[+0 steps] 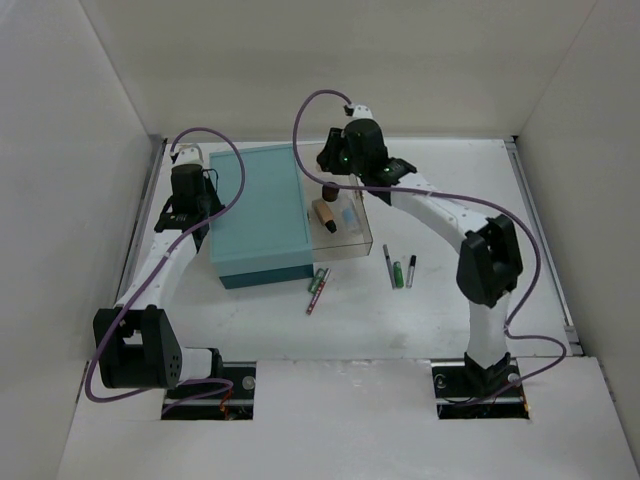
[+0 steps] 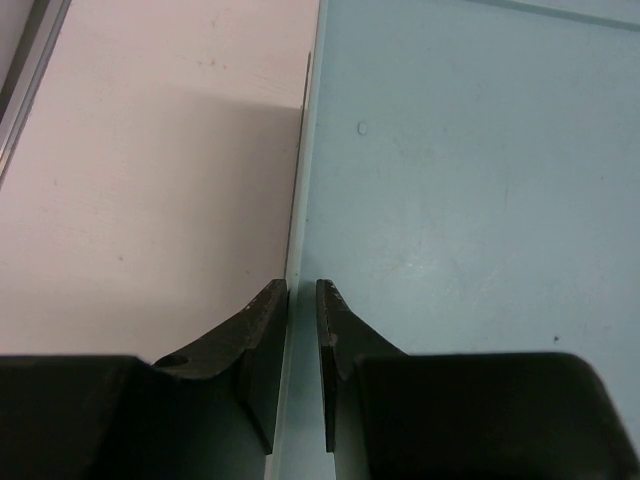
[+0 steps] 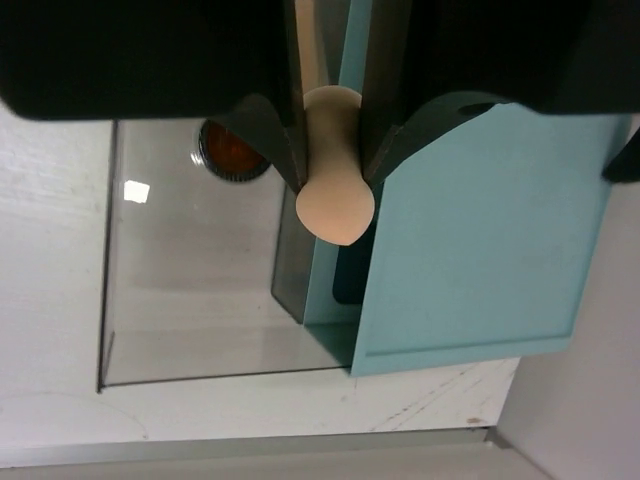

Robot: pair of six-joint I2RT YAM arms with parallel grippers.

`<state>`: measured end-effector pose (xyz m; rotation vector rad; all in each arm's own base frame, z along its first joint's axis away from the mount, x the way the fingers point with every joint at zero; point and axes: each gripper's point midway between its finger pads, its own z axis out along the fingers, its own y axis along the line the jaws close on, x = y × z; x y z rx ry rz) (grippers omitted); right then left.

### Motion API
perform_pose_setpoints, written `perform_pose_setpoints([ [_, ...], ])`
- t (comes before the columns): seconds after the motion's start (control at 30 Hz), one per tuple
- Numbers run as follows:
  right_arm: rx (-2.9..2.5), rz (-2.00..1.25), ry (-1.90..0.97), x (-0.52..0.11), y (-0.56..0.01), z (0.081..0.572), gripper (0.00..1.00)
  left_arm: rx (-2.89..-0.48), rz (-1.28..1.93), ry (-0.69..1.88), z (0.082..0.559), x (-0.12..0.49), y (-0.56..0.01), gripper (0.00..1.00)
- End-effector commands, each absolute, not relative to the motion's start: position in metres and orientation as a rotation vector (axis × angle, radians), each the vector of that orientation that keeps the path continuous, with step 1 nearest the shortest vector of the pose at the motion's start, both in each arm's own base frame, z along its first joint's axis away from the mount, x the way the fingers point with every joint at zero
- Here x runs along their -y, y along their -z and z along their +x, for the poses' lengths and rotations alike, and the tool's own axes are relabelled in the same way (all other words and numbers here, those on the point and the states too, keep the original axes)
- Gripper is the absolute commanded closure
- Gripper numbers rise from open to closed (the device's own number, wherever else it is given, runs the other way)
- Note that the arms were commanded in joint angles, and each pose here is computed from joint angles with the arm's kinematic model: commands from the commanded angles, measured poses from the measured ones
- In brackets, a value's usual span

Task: Organize the makeup

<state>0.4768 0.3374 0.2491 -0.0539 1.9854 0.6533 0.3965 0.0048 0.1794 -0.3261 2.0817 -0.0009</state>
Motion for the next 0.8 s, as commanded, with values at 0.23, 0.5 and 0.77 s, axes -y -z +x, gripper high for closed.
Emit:
perform_pose_setpoints([
  [0.23,-1.828,-0.183,-0.751,-0.378,-0.284,0.501,0.24,-2.241,-0.287,0.018,0.377,0.007,-0.137,0.85],
  [0.5,-1.821,-0.142,-0.671,-0.313,-0.3,0.464,0.28,-2.241,-0.282,0.021,0.378,0.009,-0.137,0.85],
  [0.77,-1.985,0.069,-0.482,-0.211,-0.226,0.446,0.76,-2.246,-0.282,0.02,0.38,0.009,-0.136,0.85],
])
